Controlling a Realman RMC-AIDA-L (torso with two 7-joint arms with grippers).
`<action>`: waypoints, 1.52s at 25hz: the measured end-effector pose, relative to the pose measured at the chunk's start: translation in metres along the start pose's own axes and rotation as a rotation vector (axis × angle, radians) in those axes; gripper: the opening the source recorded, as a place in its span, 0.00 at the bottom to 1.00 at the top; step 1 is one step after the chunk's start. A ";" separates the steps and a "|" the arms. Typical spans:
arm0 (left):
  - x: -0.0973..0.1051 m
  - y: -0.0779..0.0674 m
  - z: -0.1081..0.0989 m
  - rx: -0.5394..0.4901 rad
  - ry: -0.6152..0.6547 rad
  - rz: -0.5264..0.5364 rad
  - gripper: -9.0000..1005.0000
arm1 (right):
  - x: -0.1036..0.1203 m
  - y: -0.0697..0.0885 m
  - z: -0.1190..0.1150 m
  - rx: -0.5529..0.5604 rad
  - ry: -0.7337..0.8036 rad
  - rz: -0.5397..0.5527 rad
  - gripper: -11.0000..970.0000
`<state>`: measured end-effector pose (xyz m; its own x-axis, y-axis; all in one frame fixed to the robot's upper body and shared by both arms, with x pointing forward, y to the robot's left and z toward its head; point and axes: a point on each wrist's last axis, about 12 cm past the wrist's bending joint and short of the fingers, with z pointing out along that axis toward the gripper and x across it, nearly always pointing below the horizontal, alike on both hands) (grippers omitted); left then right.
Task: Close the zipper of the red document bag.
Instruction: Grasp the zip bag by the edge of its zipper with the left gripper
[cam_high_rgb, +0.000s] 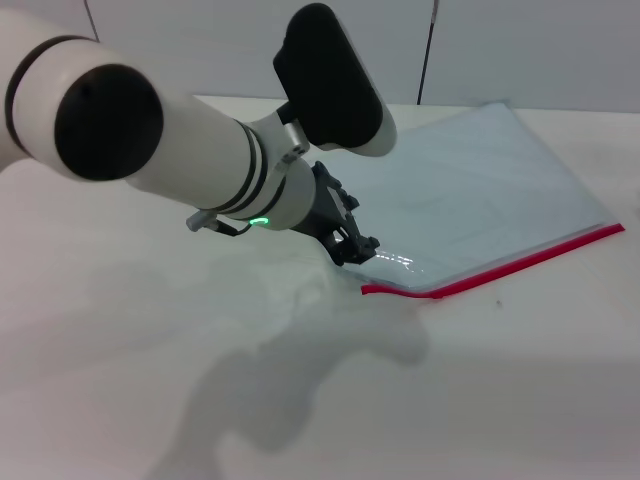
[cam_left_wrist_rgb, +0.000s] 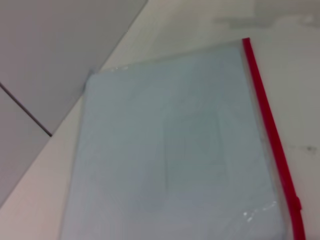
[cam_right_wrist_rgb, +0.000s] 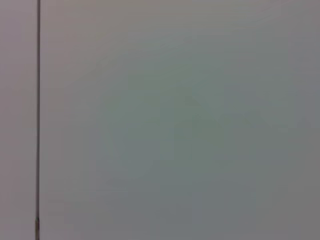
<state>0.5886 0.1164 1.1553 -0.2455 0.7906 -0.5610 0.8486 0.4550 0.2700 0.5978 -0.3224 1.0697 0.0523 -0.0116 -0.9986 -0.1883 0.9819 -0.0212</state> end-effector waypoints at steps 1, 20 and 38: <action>-0.001 -0.001 0.000 0.005 0.006 0.006 0.47 | 0.000 0.000 0.000 0.000 0.000 0.000 0.69; -0.008 -0.020 0.003 0.116 0.140 0.242 0.54 | 0.000 0.001 0.003 -0.002 0.011 -0.003 0.69; -0.009 -0.022 0.024 0.075 0.150 0.335 0.53 | 0.000 0.005 0.006 -0.011 0.012 0.003 0.69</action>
<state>0.5834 0.0896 1.1358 -0.0099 0.9443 -0.3290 0.9240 0.1345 0.3580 0.6025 -0.3169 1.0702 0.0399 -0.0113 -0.9991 -0.1994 0.9797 -0.0191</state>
